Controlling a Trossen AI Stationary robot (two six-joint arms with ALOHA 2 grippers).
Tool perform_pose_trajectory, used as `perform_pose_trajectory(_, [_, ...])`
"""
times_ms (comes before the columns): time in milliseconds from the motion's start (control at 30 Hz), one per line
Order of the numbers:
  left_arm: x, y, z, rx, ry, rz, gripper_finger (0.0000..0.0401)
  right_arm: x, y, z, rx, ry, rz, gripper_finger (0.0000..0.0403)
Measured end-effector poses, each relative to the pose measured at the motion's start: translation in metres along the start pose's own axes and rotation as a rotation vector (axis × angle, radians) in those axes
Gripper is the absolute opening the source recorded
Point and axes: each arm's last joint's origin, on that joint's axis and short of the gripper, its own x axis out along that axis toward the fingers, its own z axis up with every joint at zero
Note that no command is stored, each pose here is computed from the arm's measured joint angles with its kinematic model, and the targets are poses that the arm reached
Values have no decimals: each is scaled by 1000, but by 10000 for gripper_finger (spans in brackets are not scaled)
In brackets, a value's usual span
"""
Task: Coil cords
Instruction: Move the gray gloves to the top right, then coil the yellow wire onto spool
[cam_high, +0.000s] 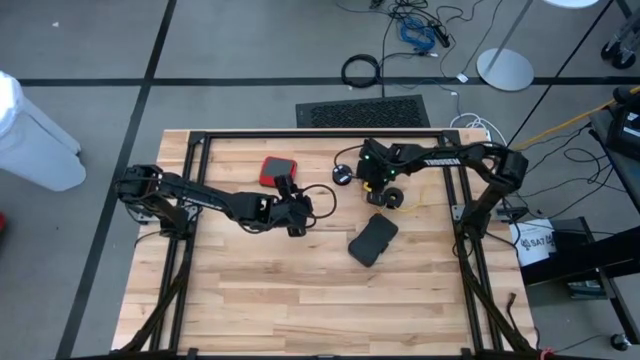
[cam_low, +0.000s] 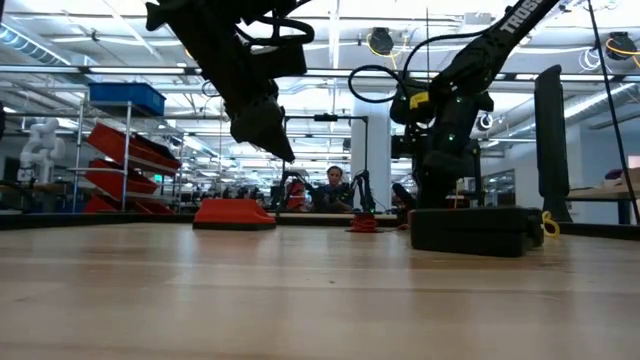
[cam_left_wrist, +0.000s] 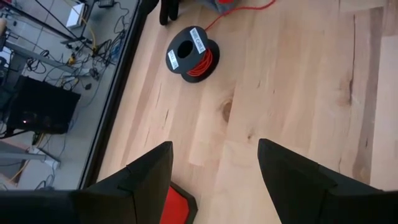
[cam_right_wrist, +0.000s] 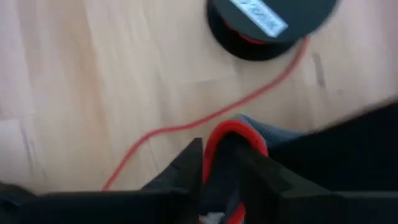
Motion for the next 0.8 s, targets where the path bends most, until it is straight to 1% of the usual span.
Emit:
perform_pose_trajectory(133, [0, 0, 0, 1, 3, 0, 244, -12, 0, -1, 1, 9, -57, 135])
perform_pose_trajectory(267, [0, -1, 0, 0, 1, -17, 244, -34, 3, -1, 17, -32, -58, 166])
perform_pose_trajectory(433, [0, -1, 0, -2, -3, -47, 244, -65, 15, -6, -2, -60, -48, 173])
perform_pose_trajectory(567, [0, -1, 1, -10, -13, -48, 244, -84, 19, -11, 23, -78, -50, 174])
perform_pose_trajectory(667, [0, -2, 3, -25, -34, -69, 244, -90, 22, -19, 54, -31, -25, 174])
perform_pose_trajectory(800, [0, -2, 6, -39, -59, -90, 244, -84, 29, -29, 96, 25, 68, 174])
